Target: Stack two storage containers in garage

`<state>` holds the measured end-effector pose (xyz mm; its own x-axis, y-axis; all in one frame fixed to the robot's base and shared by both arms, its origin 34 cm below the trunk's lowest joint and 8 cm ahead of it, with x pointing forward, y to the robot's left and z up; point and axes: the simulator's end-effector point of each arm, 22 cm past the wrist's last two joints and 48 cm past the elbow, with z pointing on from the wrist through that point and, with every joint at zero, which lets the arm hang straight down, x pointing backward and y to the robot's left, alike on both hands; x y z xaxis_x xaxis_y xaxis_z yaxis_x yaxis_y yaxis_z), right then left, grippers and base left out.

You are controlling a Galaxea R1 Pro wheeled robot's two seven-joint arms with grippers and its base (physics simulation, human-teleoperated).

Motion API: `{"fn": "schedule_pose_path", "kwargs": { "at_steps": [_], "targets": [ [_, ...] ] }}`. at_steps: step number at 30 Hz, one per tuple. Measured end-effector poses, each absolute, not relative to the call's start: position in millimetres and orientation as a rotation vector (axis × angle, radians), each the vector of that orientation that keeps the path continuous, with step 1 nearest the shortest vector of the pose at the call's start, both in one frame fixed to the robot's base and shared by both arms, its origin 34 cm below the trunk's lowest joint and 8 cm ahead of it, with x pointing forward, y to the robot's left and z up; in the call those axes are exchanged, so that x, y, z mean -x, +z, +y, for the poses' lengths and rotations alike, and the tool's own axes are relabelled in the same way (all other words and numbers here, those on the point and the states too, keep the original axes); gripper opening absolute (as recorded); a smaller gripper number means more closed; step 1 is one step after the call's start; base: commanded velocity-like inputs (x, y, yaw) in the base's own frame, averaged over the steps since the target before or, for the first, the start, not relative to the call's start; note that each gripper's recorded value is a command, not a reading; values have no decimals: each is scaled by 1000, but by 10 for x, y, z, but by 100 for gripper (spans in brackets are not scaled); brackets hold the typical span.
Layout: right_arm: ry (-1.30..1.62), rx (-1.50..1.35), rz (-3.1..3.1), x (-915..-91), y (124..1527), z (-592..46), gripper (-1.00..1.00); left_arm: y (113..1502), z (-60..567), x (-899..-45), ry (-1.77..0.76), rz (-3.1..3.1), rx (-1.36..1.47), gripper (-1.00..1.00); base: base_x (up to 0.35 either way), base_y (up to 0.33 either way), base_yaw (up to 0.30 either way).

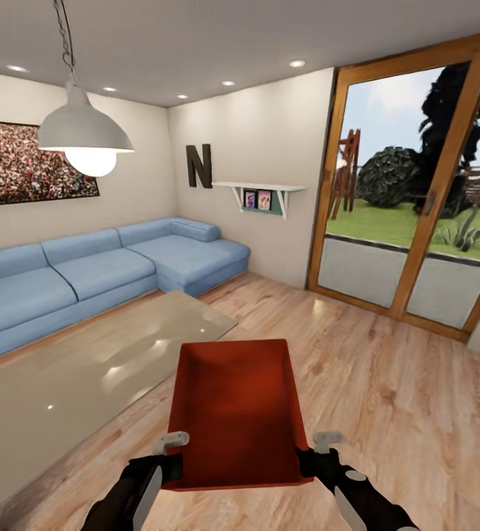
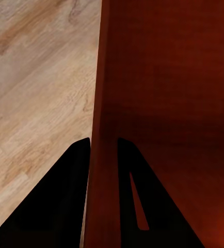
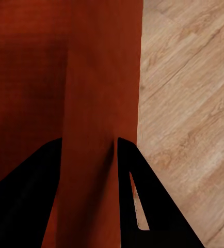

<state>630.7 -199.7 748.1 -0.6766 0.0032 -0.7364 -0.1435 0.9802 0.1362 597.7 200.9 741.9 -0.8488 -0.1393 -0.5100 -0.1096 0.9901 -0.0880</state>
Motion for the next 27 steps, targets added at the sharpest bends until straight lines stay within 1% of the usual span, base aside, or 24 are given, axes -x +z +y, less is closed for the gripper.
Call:
{"fn": "schedule_pose_path", "kwargs": {
  "at_steps": [27],
  "targets": [
    [232, 98, 2295, -6245, 7794, -1990, -100, 7730, 2015, -5917, -75, 2584, 172, -100, 0, 0, 283]
  ]
}}
